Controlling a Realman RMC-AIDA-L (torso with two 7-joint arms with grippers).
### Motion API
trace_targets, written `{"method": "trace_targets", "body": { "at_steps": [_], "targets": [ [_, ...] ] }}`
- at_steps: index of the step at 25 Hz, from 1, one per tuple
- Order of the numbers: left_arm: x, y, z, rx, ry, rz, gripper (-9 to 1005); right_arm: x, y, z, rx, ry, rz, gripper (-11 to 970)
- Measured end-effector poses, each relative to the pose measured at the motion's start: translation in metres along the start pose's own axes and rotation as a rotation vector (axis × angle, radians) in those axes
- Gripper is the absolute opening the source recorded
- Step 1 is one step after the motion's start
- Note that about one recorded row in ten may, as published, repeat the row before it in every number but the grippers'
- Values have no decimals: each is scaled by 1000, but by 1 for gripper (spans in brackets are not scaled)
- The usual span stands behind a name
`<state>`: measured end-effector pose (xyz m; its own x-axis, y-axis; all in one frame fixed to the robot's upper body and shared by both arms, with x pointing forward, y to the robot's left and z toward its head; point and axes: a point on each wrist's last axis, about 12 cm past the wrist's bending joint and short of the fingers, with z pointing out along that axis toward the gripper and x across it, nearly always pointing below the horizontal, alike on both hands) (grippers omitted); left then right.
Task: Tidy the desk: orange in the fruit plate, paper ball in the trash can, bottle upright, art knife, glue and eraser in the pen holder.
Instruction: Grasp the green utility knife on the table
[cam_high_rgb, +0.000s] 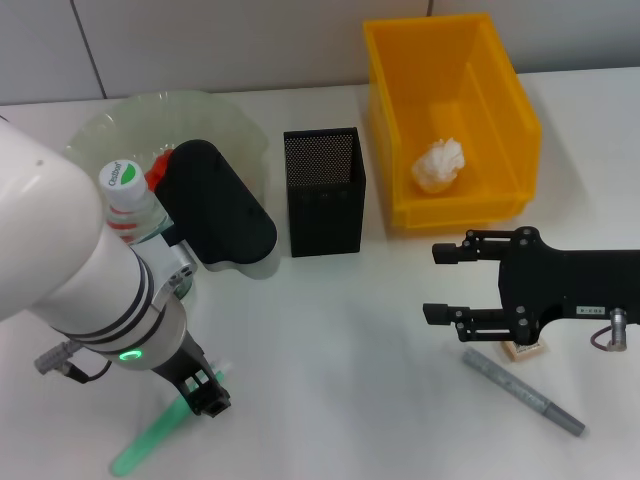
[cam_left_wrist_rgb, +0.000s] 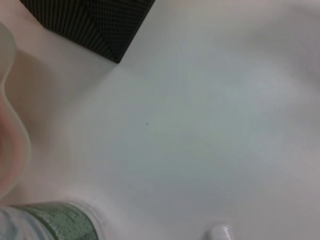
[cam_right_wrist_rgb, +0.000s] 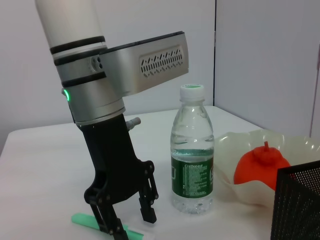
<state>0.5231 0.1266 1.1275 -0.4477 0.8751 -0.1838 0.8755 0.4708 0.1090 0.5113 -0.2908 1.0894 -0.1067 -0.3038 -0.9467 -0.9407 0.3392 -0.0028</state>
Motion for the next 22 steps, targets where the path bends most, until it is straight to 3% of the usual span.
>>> {"method": "trace_targets", "body": {
  "at_steps": [22],
  "targets": [
    [-1, 1, 0, -1, 3, -4, 473, -1, -1, 0, 4, -3, -4, 690]
  ]
}}
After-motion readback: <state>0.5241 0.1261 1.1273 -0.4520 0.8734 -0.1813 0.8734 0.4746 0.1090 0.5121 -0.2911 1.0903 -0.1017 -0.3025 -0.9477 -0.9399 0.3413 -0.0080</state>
